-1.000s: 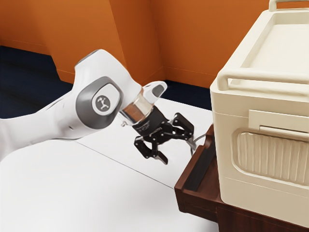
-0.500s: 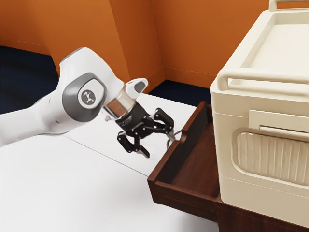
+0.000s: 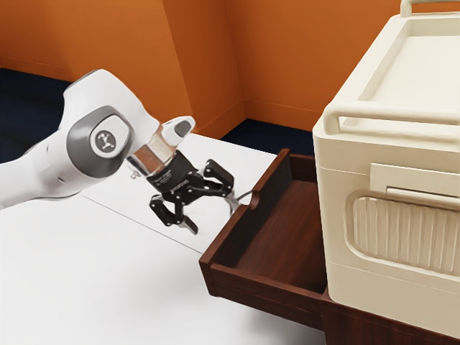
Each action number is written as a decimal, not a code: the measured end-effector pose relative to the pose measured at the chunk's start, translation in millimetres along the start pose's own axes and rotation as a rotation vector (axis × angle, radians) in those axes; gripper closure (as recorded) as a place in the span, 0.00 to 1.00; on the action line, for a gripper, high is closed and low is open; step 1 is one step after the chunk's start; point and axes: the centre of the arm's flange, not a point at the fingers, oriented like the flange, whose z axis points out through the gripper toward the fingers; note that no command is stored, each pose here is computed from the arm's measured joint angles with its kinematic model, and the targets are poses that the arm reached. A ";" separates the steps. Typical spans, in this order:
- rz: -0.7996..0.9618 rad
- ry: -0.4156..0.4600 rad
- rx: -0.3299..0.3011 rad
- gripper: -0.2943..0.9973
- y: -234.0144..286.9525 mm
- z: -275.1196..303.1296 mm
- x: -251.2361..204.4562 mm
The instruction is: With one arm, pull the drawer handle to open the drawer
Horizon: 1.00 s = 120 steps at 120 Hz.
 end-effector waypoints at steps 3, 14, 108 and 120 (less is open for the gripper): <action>-0.001 0.001 0.002 0.23 -1.5 -0.8 0.7; -0.002 0.002 0.008 0.23 -3.9 -1.8 1.7; 0.161 0.086 -0.003 0.23 31.2 -77.6 -37.3; 0.299 0.119 0.091 0.23 35.5 -107.5 -38.9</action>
